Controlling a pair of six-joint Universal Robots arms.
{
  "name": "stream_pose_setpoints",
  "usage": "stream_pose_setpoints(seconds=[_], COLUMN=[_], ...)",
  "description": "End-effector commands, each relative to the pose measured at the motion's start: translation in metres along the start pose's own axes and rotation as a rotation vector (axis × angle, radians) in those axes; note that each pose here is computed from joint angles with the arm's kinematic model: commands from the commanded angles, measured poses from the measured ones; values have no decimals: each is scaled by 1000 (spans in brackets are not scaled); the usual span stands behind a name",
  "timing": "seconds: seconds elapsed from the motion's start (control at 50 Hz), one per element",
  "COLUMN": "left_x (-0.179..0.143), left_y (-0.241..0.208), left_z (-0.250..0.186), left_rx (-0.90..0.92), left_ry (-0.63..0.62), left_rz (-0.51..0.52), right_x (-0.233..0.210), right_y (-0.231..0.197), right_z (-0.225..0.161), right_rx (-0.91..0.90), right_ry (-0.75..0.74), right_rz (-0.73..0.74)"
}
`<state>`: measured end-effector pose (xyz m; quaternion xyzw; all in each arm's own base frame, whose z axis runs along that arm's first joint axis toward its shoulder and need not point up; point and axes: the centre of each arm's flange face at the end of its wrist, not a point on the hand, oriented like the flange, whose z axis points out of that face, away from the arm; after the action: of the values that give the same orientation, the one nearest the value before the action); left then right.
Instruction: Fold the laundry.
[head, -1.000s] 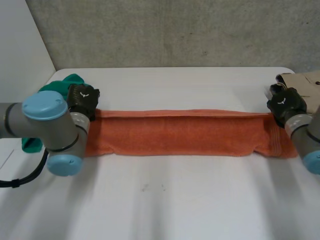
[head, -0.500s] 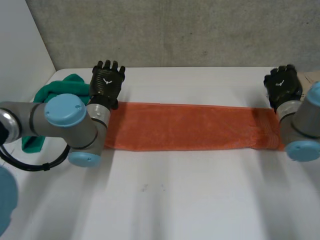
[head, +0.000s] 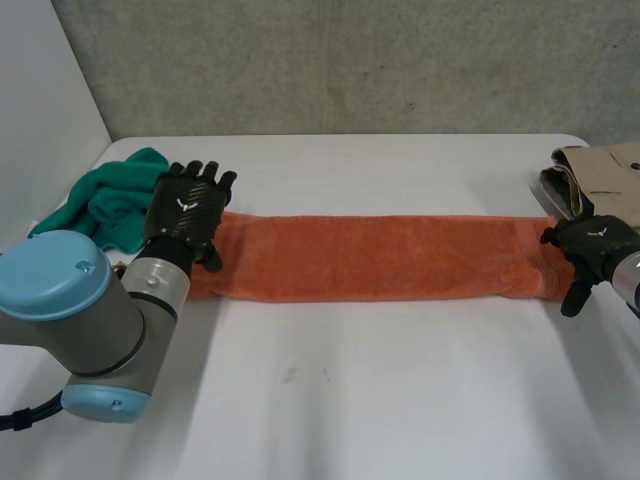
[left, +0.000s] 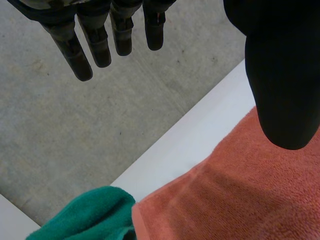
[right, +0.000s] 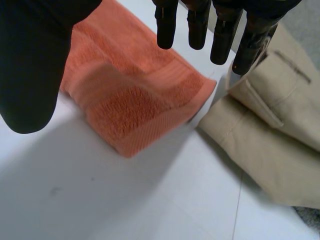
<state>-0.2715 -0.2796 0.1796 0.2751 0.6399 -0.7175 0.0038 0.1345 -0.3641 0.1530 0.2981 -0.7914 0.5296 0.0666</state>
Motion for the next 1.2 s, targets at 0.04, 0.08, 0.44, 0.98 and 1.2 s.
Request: stream_pose_setpoints(seconds=[0.04,0.08,0.44,0.98,1.2], left_x=[0,1,-6,-19,-18], left_y=[4,5,9,-1,3], left_z=[3,3,3,-6,-8], left_rx=[-8,-11,-29,-17,-29], left_ry=[-2,-1,-18,-46,-41], left_rz=[2,2,3,2,3], right_x=[-6,-6,88,-65,-247], right_y=[27,29,44,-122,-120], right_z=[36,40,8,-24,-44], right_rx=[20,18,-44,567,859], right_ry=[18,19,234,107,-308], right_rz=[-17,-15,-121,-632,-708])
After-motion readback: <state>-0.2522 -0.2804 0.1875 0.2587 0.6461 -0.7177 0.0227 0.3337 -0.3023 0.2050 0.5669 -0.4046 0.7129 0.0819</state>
